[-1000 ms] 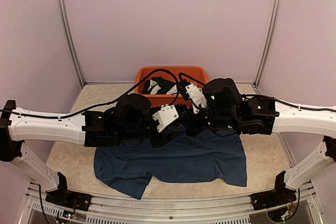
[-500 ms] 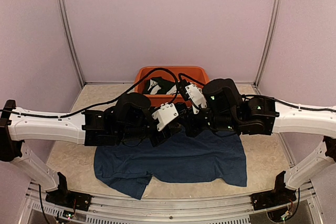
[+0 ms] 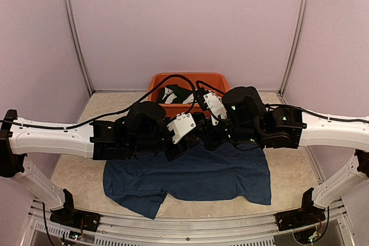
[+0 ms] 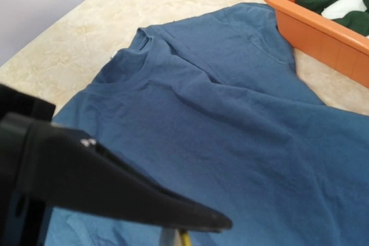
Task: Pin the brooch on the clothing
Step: Pass from the right arm to the left
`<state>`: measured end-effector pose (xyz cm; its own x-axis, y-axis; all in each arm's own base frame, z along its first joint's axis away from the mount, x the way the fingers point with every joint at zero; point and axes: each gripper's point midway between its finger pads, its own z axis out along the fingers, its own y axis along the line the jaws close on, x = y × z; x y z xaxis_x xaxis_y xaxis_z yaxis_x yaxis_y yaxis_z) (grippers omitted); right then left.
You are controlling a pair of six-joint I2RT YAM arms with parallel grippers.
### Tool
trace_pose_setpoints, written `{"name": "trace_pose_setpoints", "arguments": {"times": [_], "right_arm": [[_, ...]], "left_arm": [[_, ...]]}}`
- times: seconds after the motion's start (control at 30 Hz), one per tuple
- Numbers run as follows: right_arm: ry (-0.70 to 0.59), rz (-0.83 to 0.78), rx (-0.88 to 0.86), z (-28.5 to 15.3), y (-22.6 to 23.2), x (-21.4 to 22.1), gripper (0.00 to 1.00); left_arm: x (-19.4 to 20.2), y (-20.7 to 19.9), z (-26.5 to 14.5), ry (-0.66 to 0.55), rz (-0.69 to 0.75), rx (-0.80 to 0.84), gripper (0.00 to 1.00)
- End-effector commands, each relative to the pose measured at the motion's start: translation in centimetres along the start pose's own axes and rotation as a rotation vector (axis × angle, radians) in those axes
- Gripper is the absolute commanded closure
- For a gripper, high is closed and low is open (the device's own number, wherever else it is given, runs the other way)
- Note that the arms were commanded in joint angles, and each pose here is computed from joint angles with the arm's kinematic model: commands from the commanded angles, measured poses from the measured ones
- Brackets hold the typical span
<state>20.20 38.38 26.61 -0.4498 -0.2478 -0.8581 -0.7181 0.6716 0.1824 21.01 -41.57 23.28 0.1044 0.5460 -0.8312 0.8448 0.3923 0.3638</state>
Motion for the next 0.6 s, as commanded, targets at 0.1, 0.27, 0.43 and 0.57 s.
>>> {"name": "trace_pose_setpoints", "arguments": {"times": [0.1,0.27,0.43,0.57], "right_arm": [[0.005,0.011,-0.058,-0.7,1.1,0.5,0.62],[-0.058,0.038,-0.145,-3.6,1.8,-0.8,0.41],[-0.165,0.128,-0.297,-7.1,2.6,-2.5,0.24],[-0.219,0.208,-0.498,-8.5,3.7,-3.0,0.18]], "left_arm": [[-1.7,0.5,-0.7,-0.061,-0.034,-0.002,0.7],[-2.3,1.0,-2.3,-0.152,-0.076,-0.018,0.68],[-3.3,0.7,-5.2,-0.288,-0.096,0.011,0.68],[-4.6,-0.2,-8.5,-0.426,-0.092,0.082,0.67]]}}
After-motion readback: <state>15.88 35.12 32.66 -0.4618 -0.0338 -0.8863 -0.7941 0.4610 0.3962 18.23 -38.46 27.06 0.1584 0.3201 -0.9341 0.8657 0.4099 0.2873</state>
